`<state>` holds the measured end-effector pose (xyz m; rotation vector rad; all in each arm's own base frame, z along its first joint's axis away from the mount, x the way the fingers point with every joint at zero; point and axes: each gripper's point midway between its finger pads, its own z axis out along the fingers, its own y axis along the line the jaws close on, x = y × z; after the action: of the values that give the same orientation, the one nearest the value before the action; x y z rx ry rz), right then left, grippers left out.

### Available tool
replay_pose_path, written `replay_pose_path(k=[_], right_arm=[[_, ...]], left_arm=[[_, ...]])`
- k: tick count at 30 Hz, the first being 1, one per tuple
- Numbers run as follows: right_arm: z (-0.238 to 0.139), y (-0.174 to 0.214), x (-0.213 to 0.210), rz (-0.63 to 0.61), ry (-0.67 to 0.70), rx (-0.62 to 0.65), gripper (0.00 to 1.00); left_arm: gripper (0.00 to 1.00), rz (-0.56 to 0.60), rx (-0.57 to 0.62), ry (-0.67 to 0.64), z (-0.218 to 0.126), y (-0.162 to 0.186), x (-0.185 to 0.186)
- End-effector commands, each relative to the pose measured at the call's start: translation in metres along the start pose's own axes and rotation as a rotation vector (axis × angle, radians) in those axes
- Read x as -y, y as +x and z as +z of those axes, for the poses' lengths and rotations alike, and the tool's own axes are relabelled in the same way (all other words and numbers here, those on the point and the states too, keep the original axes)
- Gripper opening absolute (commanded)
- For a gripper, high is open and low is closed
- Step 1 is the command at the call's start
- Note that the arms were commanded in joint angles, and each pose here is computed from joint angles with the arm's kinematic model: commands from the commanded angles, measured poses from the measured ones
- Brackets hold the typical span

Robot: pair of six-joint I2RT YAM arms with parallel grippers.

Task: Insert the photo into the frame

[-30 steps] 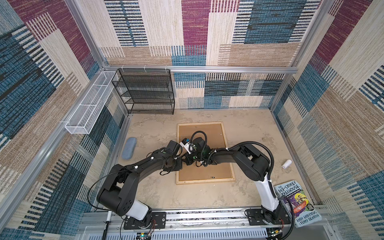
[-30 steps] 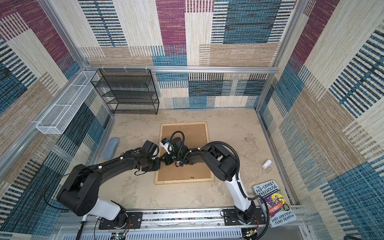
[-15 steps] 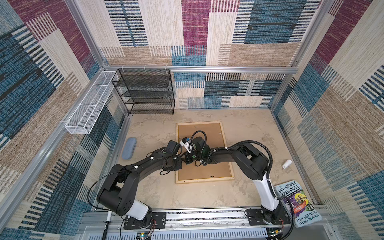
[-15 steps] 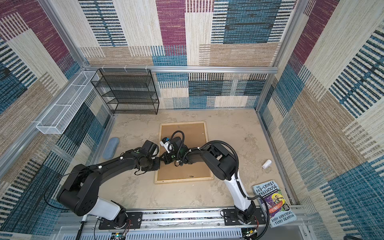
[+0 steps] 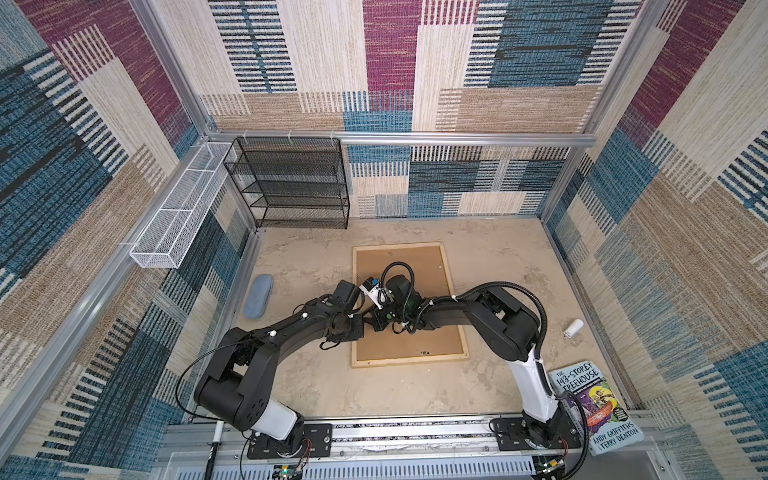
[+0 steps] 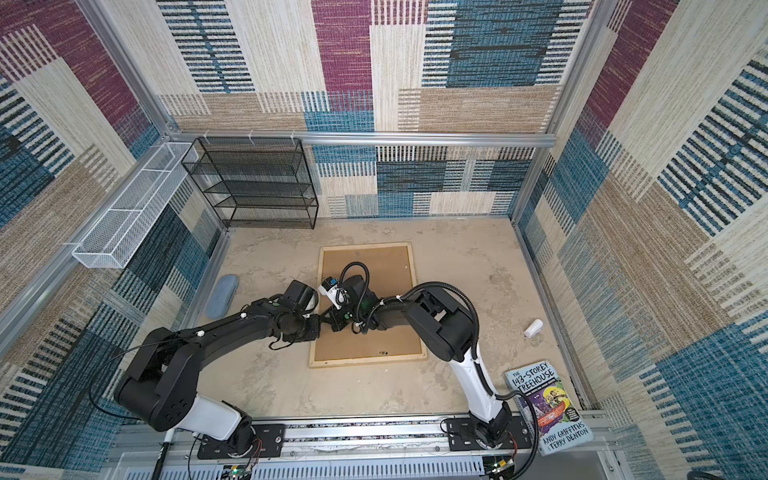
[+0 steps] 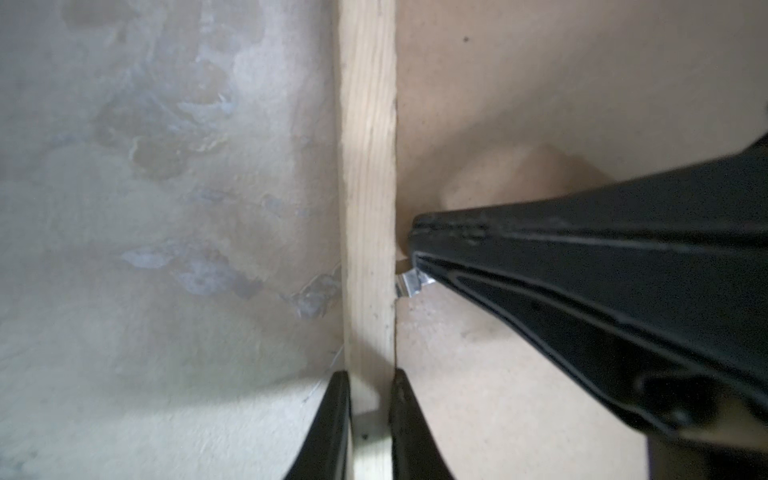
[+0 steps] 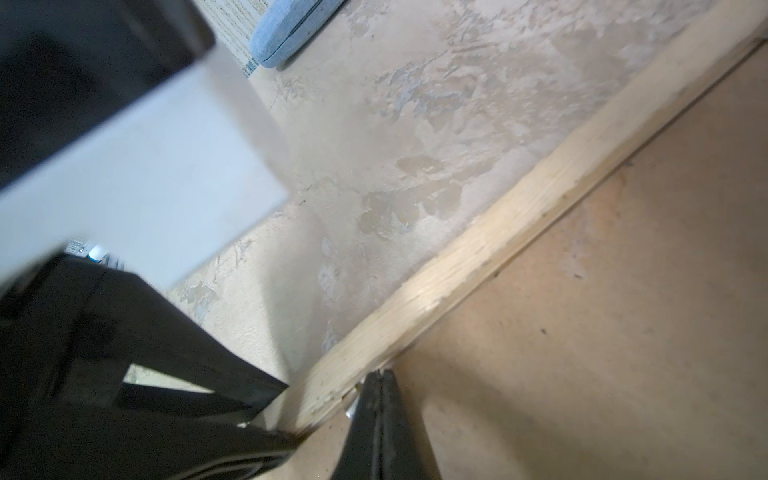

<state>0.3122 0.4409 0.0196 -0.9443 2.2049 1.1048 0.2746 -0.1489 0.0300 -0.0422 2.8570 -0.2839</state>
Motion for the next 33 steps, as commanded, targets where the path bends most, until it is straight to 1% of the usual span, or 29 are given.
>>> replay_pose_path(k=[1,3,6,12,13,15,19,24,25,28,33], right_arm=[[-0.009,0.097,0.030,0.188,0.154,-0.337,0.00],[-0.009,0.095,0.036,0.223,0.183,-0.331,0.00],[-0.009,0.089,0.039,0.280,0.186,-0.309,0.00],[-0.013,0.079,0.030,0.308,0.146,-0.275,0.00],[-0.015,0.077,0.030,0.316,0.143,-0.271,0.02],[-0.020,0.073,0.031,0.337,0.133,-0.257,0.15],[-0.030,0.064,0.030,0.374,0.086,-0.227,0.29],[-0.030,0.064,0.014,0.404,-0.009,-0.250,0.48],[-0.029,0.065,0.009,0.417,-0.041,-0.262,0.49],[-0.026,0.070,-0.001,0.465,-0.113,-0.294,0.50],[-0.028,0.076,-0.012,0.513,-0.177,-0.337,0.57]], left_arm=[[0.18,0.056,0.054,0.060,0.000,-0.015,0.014],[0.17,0.056,0.056,0.057,0.000,-0.015,0.014],[0.17,0.056,0.054,0.056,0.000,-0.015,0.013],[0.17,0.054,0.053,0.053,0.001,-0.013,0.012],[0.17,0.054,0.053,0.054,0.001,-0.013,0.012],[0.17,0.054,0.053,0.050,0.002,-0.013,0.012],[0.17,0.052,0.053,0.045,0.001,-0.013,0.010],[0.17,0.052,0.059,0.045,0.000,-0.014,0.010],[0.17,0.052,0.061,0.046,0.000,-0.014,0.011],[0.17,0.052,0.061,0.046,-0.001,-0.015,0.011],[0.17,0.049,0.065,0.039,-0.001,-0.013,0.009]])
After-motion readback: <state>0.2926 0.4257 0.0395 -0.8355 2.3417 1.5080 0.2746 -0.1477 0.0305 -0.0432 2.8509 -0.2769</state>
